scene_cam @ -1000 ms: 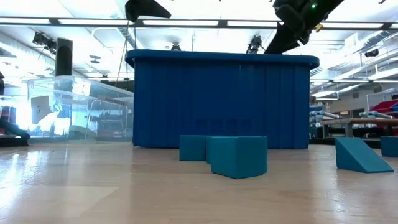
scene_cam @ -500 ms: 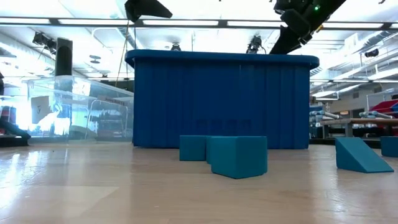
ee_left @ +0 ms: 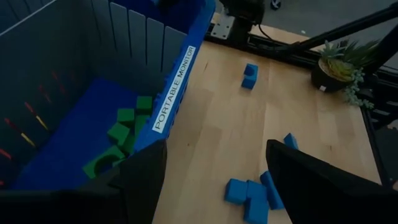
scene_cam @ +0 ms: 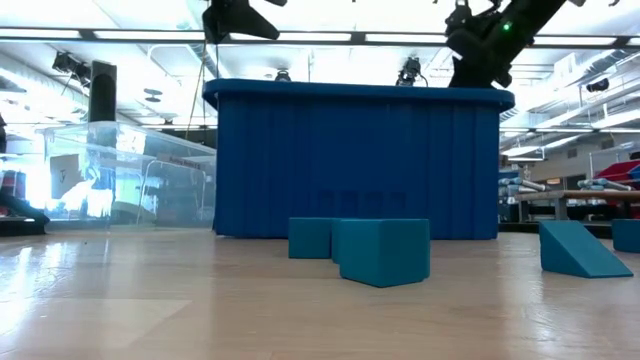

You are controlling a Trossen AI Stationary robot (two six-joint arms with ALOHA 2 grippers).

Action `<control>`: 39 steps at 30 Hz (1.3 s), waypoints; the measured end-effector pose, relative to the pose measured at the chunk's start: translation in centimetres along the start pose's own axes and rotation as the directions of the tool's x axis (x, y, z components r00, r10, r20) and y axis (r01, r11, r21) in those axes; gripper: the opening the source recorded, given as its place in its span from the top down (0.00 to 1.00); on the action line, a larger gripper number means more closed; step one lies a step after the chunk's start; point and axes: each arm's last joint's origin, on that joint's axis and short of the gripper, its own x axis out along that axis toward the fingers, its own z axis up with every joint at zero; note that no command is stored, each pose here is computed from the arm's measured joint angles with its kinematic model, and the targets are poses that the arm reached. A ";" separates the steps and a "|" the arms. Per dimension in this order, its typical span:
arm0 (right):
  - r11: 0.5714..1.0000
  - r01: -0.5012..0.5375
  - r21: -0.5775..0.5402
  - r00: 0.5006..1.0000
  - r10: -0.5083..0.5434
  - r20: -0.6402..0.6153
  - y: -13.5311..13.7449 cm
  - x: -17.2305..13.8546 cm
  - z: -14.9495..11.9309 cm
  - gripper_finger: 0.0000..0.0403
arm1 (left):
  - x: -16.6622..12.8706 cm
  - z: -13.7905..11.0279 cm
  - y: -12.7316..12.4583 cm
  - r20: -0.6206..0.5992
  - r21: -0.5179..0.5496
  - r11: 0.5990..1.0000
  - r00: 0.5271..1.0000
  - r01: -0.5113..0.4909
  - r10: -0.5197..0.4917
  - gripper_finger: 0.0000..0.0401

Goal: Sort blocks
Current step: Put the blue block into the blue bin

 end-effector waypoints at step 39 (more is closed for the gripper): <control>0.814 -0.572 -0.100 0.799 0.526 -0.292 9.6 -8.2 -5.1 0.34 | -0.2 -0.2 -0.4 -0.001 0.024 1.000 1.000 -0.001 0.001 0.29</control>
